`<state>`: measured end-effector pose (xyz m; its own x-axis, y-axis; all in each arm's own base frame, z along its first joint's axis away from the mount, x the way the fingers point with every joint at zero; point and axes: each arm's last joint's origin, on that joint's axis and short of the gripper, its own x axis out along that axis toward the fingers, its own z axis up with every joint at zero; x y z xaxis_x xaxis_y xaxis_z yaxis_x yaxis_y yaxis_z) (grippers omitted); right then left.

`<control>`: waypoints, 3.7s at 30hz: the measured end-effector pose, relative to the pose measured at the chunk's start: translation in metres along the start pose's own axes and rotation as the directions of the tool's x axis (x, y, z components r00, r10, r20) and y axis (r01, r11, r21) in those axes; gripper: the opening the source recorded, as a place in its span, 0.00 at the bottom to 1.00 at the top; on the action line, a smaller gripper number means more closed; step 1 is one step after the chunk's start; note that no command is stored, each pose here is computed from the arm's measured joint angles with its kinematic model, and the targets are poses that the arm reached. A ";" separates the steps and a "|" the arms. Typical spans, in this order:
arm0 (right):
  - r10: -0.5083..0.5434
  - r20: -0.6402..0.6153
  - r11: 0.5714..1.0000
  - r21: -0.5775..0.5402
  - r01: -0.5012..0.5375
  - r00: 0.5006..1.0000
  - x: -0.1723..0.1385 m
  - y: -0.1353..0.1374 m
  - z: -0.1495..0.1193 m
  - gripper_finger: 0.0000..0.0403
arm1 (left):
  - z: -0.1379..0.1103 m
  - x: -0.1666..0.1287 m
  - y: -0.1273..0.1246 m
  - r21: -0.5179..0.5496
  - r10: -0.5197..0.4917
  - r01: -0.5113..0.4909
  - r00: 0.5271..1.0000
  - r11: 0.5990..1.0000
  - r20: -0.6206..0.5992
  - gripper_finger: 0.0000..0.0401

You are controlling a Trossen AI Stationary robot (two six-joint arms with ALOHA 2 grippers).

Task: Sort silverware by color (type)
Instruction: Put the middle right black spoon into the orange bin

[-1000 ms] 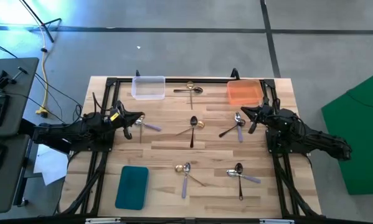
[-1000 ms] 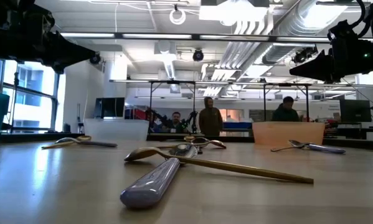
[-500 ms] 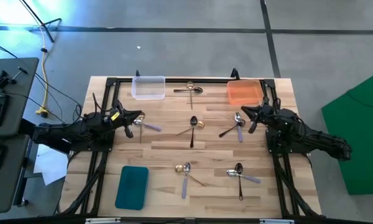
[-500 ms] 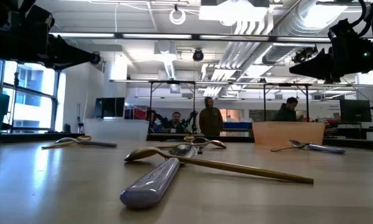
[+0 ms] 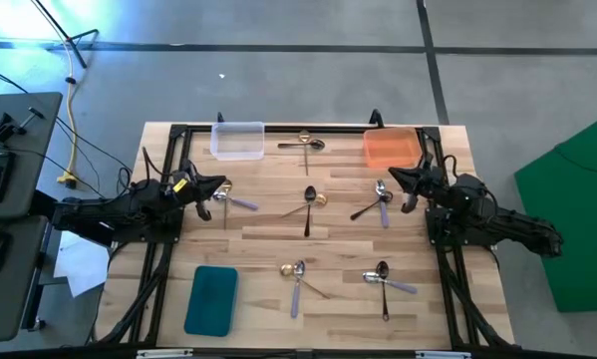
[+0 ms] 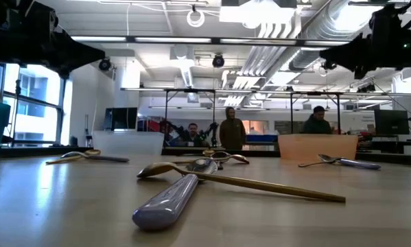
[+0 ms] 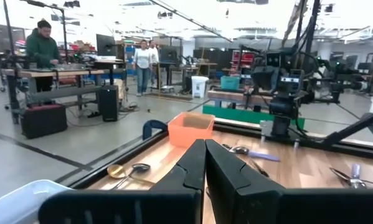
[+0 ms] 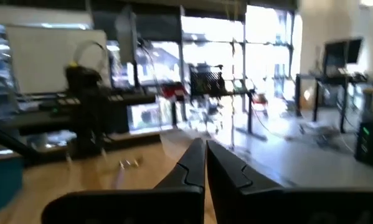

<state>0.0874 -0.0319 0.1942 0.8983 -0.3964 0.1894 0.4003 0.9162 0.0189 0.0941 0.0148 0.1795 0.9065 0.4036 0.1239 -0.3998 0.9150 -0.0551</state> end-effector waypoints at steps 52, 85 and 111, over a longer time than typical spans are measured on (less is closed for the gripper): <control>0.076 -0.930 0.985 0.013 -0.174 0.361 0.127 0.016 0.011 0.45 | -0.010 0.001 -0.003 0.016 -0.100 0.102 0.990 0.995 -0.097 0.01; -0.054 -0.967 0.887 0.068 -0.457 -0.248 0.147 0.016 -0.095 0.09 | -0.017 0.005 -0.004 0.138 -0.082 0.108 0.981 0.985 -0.177 0.01; -0.375 -0.923 0.889 -0.332 -0.315 -0.085 0.184 -0.045 0.028 0.00 | -0.017 0.005 -0.005 0.158 -0.088 0.117 0.980 0.981 -0.177 0.01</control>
<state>0.2295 -0.1440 0.2556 -0.0595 -0.3642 -0.9294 0.1333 0.9198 -0.3690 0.1026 0.0125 0.1636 0.9479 0.3146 -0.0495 -0.3073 0.9444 0.1166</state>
